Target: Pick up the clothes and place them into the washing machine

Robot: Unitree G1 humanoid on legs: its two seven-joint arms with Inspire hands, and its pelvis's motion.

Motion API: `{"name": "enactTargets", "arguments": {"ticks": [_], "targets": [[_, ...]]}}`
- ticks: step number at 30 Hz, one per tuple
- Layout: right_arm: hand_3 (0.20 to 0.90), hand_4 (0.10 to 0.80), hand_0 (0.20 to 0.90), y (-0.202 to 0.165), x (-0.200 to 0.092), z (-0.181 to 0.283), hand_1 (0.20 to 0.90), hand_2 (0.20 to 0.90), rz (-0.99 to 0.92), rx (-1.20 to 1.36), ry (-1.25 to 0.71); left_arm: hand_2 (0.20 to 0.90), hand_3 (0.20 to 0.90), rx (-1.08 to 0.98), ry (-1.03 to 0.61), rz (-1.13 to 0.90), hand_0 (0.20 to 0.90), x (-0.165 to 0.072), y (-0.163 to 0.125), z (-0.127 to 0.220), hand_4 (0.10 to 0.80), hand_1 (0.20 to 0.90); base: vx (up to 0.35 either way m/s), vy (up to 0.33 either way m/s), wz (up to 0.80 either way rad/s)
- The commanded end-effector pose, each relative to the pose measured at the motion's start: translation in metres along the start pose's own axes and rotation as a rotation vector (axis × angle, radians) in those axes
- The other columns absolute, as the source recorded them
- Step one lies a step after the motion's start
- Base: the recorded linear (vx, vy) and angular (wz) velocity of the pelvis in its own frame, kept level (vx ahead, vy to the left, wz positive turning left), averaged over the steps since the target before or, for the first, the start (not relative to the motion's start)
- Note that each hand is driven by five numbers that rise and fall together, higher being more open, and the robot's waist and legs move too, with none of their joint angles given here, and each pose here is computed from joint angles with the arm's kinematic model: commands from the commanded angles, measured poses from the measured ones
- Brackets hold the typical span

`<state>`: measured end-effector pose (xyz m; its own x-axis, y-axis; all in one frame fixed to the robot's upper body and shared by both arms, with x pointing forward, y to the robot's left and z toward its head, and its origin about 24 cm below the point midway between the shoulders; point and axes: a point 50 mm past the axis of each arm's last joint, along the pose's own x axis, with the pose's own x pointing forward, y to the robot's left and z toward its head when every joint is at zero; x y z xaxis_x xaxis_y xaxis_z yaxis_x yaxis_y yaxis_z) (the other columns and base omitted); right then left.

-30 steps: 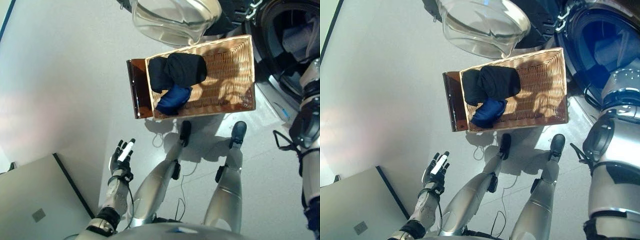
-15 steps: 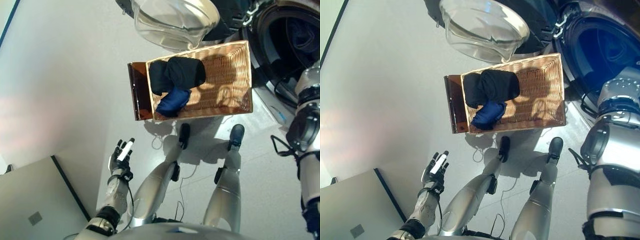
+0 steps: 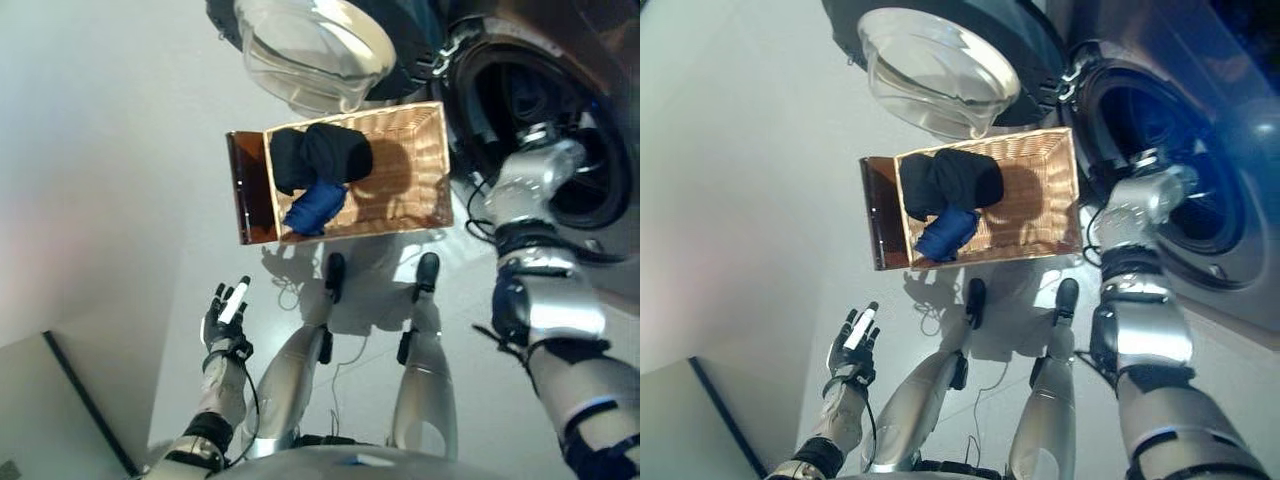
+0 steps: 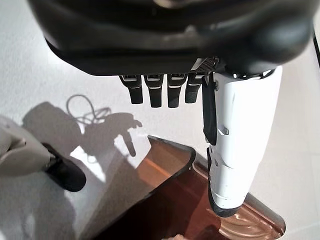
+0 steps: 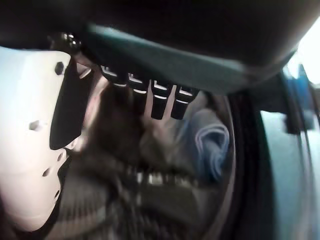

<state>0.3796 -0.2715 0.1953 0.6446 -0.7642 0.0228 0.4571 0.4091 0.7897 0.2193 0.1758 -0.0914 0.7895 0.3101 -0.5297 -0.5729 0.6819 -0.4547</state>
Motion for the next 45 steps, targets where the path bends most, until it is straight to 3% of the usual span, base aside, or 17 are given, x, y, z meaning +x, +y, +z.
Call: {"name": "enactTargets", "arguments": {"ticks": [1, 6, 12, 20, 25, 37, 45], "targets": [[0.900, 0.800, 0.900, 0.014, -0.020, -0.006, 0.900, 0.900, 0.205, -0.233, -0.110, 0.900, 0.900, 0.027, -0.125, 0.106, 0.900, 0.003, 0.031, 0.027, 0.800, 0.900, -0.006, 0.002, -0.04], [0.900, 0.800, 0.900, 0.009, -0.046, -0.040, 0.900, 0.900, 0.310, -0.423, -0.065, 0.900, 0.900, 0.016, -0.137, 0.120, 0.900, 0.003, 0.032, 0.029, 0.800, 0.900, -0.013, 0.004, -0.07], [0.900, 0.800, 0.900, 0.015, -0.073, -0.061, 0.900, 0.900, 0.529, -0.727, -0.143, 0.900, 0.900, 0.012, -0.173, 0.130, 0.900, 0.001, 0.036, 0.036, 0.800, 0.900, -0.008, 0.003, -0.03], [0.900, 0.800, 0.900, 0.026, -0.083, -0.069, 0.900, 0.900, 0.700, -0.989, -0.268, 0.900, 0.900, 0.014, -0.209, 0.116, 0.900, 0.003, 0.033, 0.044, 0.800, 0.900, 0.000, 0.000, 0.00], [0.900, 0.800, 0.900, 0.042, -0.079, -0.068, 0.900, 0.900, 0.799, -1.262, -0.455, 0.900, 0.900, 0.007, -0.248, 0.066, 0.900, 0.003, 0.026, 0.053, 0.800, 0.900, 0.000, 0.000, 0.00], [0.900, 0.800, 0.900, 0.069, -0.085, -0.073, 0.900, 0.900, 0.861, -1.395, -0.552, 0.900, 0.900, -0.021, -0.302, -0.016, 0.900, 0.002, 0.008, 0.065, 0.800, 0.900, -0.005, 0.006, 0.01], [0.900, 0.800, 0.900, 0.074, -0.103, -0.092, 0.900, 0.900, 0.914, -1.386, -0.502, 0.900, 0.900, -0.028, -0.309, -0.036, 0.900, 0.002, -0.002, 0.066, 0.800, 0.900, -0.004, 0.012, 0.05]]}}
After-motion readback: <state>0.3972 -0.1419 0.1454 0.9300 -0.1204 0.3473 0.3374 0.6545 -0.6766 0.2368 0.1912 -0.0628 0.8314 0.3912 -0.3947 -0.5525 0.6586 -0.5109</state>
